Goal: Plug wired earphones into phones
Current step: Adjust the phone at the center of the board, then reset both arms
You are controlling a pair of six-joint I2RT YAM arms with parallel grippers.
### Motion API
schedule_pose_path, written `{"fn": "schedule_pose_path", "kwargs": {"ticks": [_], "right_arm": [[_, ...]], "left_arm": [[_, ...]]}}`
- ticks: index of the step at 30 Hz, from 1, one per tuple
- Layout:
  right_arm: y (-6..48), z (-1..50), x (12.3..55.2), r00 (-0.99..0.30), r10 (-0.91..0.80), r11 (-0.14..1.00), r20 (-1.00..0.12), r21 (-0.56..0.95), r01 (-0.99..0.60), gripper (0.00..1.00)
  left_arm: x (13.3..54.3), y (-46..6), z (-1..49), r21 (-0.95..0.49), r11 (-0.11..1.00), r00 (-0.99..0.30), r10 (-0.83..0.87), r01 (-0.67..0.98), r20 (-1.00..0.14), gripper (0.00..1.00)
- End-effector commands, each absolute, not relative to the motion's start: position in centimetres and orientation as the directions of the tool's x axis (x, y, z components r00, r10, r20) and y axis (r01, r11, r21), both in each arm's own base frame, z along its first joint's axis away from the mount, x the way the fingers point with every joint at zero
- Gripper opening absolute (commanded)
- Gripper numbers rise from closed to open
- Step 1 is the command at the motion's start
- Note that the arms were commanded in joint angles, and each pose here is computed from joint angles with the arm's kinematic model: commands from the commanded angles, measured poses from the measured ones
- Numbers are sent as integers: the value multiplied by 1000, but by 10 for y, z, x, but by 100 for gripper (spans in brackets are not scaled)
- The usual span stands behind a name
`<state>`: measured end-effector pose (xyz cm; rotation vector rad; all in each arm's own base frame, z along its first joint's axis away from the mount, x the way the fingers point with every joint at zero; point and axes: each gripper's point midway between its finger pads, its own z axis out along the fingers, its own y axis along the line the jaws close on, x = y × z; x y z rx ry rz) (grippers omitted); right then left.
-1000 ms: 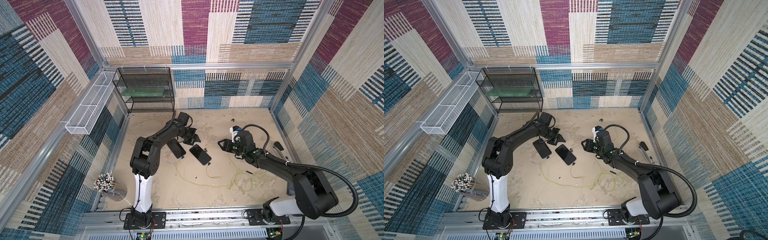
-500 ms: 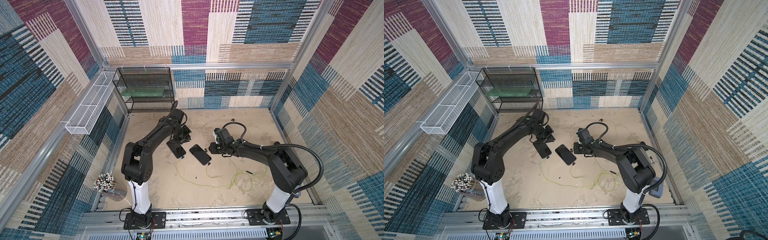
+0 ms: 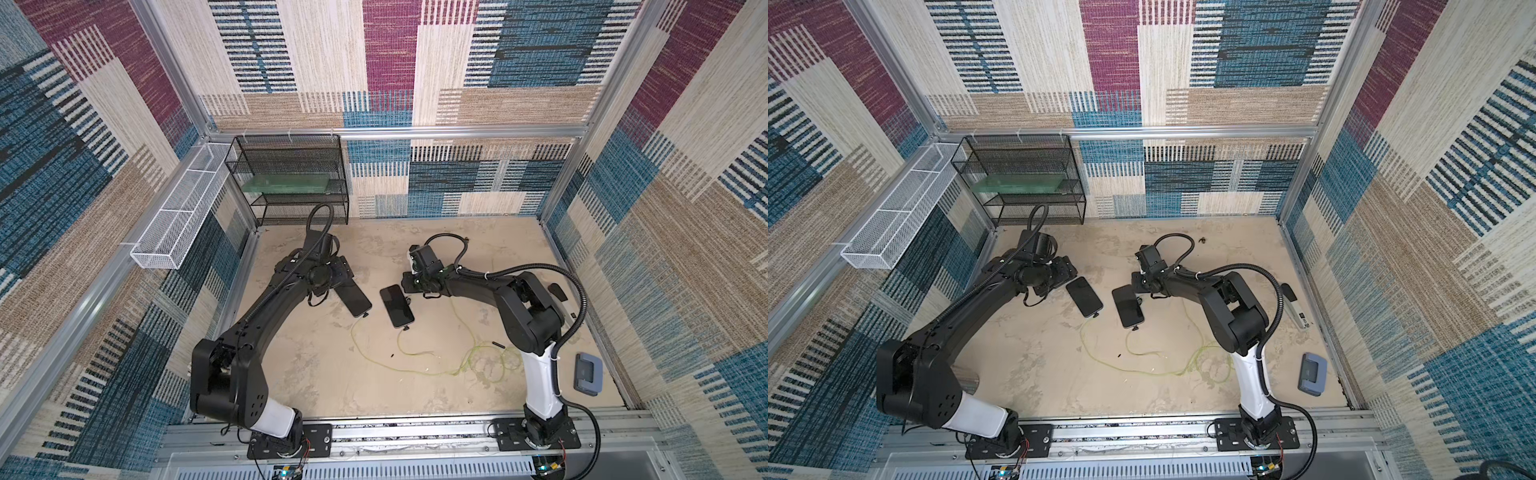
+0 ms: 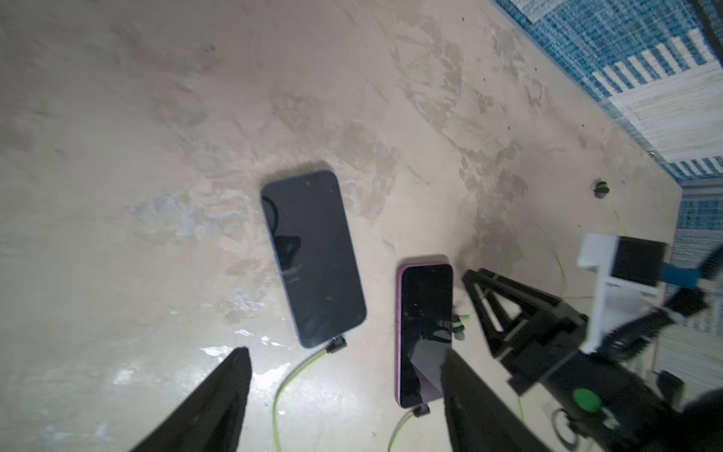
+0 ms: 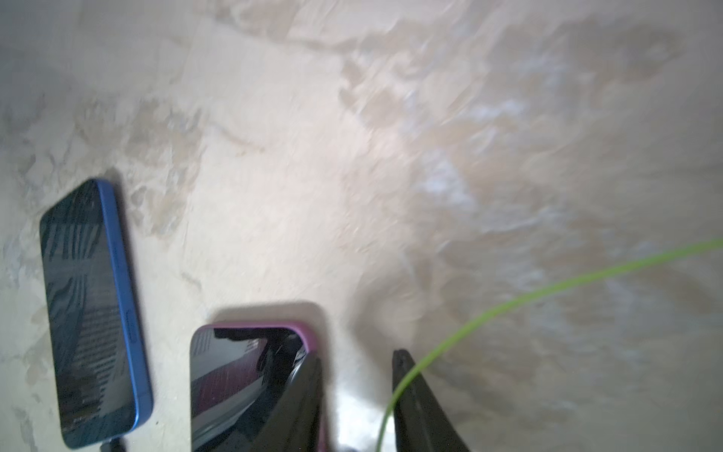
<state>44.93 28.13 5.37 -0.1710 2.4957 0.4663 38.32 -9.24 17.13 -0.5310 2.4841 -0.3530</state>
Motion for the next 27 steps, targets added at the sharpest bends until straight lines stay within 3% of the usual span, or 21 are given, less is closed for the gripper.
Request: {"fn": "schedule_pose_path", "kwargs": {"ticks": [1,3,4,7,9,12,14,18,22,25,27], "right_arm": [[243,94,473,-716,1,949,-698,227,-220,58],[207,101,475,-678,-19,964,-735,167,-208,91],[189,104,475,-653,-48,968,-755,125,-216,95],[140,105,471,-560,-98,985,-823,-1,-170,95],[118,111,474,-570,-18,991,-821,62,-120,95],[89,129,475,-497,-101,995,-862,-93,-40,95],[75,134,474,-456,-112,993,-883,-116,-20,95],[59,138,477,-404,-73,997,-912,-81,2,95],[40,176,462,-132,-55,994,-990,-67,90,95],[28,160,457,-91,-17,994,-996,-27,108,95],[29,160,454,-74,-33,994,-997,-40,102,95]], "left_arm": [[396,-52,184,-196,932,-660,-355,-305,-662,82],[396,-31,184,-103,938,-626,-300,-331,-720,85],[396,-21,182,-57,937,-612,-271,-346,-743,86],[397,-2,174,35,927,-586,-206,-372,-784,87],[400,7,169,78,923,-577,-169,-378,-799,87],[402,16,157,148,922,-597,-105,-359,-796,86],[404,20,149,165,924,-605,-85,-346,-792,86],[411,32,129,119,924,-560,-115,-364,-820,85],[418,33,126,19,941,-546,-178,-337,-819,86],[426,32,137,-28,950,-444,-171,-310,-880,85],[424,31,137,-12,957,-469,-154,-290,-869,84]]}}
